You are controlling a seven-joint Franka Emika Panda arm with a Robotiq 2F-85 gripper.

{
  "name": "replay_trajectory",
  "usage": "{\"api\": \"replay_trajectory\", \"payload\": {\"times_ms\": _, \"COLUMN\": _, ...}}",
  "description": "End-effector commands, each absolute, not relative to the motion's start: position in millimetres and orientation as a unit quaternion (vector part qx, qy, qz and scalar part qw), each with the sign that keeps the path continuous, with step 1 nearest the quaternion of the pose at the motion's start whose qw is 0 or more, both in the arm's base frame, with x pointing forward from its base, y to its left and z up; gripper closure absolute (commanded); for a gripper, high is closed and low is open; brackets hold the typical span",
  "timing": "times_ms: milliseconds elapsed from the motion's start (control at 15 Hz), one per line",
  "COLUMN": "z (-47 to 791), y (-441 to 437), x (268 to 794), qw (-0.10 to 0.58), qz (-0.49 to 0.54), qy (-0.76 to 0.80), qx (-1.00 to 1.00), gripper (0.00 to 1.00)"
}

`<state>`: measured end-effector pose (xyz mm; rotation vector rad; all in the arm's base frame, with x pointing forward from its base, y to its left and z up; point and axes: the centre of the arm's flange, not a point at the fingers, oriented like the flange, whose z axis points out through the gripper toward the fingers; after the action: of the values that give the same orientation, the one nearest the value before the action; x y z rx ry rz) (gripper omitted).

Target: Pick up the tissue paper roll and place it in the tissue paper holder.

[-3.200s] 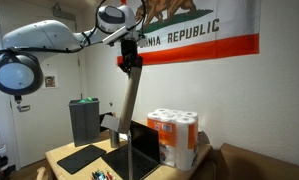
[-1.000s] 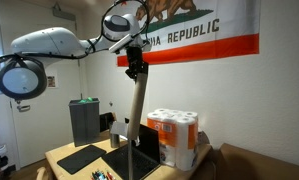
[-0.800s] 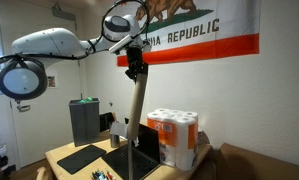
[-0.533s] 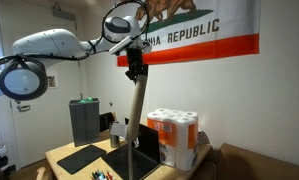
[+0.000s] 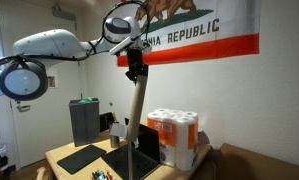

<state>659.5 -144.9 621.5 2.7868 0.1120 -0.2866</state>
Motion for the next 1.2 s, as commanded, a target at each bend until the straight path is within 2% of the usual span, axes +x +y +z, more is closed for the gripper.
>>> {"api": "replay_trajectory", "payload": {"times_ms": 0, "z": 579, "y": -133, "x": 599, "qw": 0.168, "qz": -0.088, "qy": 0.034, "qx": 0.981, "gripper": 0.98}}
{"api": "replay_trajectory", "payload": {"times_ms": 1133, "z": 551, "y": -123, "x": 614, "qw": 0.164, "qz": -0.096, "qy": 0.048, "qx": 0.981, "gripper": 0.98}}
